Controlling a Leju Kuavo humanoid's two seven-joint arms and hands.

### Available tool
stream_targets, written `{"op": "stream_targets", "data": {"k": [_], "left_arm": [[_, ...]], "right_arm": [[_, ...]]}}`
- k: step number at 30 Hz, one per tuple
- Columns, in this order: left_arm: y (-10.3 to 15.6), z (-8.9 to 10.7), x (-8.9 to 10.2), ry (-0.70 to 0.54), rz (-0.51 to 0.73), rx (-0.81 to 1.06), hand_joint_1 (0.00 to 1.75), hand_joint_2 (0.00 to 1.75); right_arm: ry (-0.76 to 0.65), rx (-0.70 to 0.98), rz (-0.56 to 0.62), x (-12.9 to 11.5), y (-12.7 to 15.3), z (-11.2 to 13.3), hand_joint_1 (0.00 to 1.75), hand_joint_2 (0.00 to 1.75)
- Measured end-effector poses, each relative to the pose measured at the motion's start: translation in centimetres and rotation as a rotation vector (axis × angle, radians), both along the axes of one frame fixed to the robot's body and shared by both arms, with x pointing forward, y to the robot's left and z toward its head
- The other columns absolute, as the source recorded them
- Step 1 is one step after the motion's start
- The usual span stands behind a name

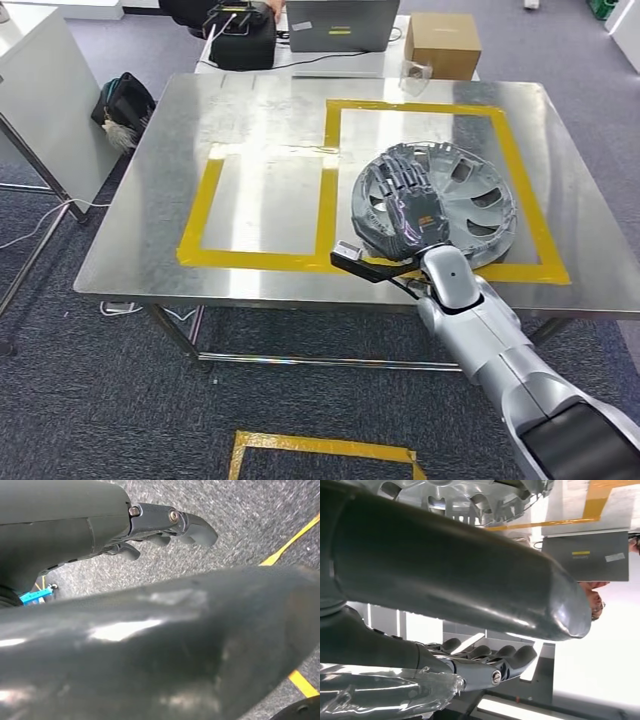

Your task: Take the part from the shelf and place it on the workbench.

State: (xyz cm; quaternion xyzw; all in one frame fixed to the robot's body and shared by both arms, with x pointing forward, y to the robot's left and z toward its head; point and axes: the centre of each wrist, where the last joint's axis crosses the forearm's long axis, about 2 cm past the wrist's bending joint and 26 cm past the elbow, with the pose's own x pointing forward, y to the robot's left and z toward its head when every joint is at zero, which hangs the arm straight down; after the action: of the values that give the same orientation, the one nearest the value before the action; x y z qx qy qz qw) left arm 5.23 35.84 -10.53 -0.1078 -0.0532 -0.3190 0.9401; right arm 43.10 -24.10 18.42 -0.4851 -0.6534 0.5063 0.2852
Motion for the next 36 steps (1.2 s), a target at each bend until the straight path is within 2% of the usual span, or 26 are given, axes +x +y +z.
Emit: {"op": "stream_targets", "data": {"k": [6,13,20,24,36], "left_arm": [[0.0,-0.2,-1.6,-0.004,0.043,-0.001,0.0,0.0],[0.0,-0.4,-4.0,0.009,0.102,-0.004,0.0,0.0],[-0.2,-0.5,-4.9,0.019,0.143,-0.011,0.0,0.0],[-0.4,-0.5,-5.3,0.023,0.164,-0.016,0.0,0.0],[-0.6,-0.5,-5.9,0.031,0.197,-0.018,0.0,0.0]], "right_arm": [[0.003,0.001,-0.006,-0.2,-0.6,-0.5,0.0,0.0],[0.013,-0.013,-0.038,-1.0,-3.4,-1.8,0.0,0.0],[0.044,-0.041,-0.062,-2.0,-5.5,-3.4,0.0,0.0],[0.033,-0.05,-0.071,-2.1,-6.4,-3.3,0.0,0.0],[0.043,-0.059,-0.077,-2.8,-7.2,-4.0,0.0,0.0]]}}
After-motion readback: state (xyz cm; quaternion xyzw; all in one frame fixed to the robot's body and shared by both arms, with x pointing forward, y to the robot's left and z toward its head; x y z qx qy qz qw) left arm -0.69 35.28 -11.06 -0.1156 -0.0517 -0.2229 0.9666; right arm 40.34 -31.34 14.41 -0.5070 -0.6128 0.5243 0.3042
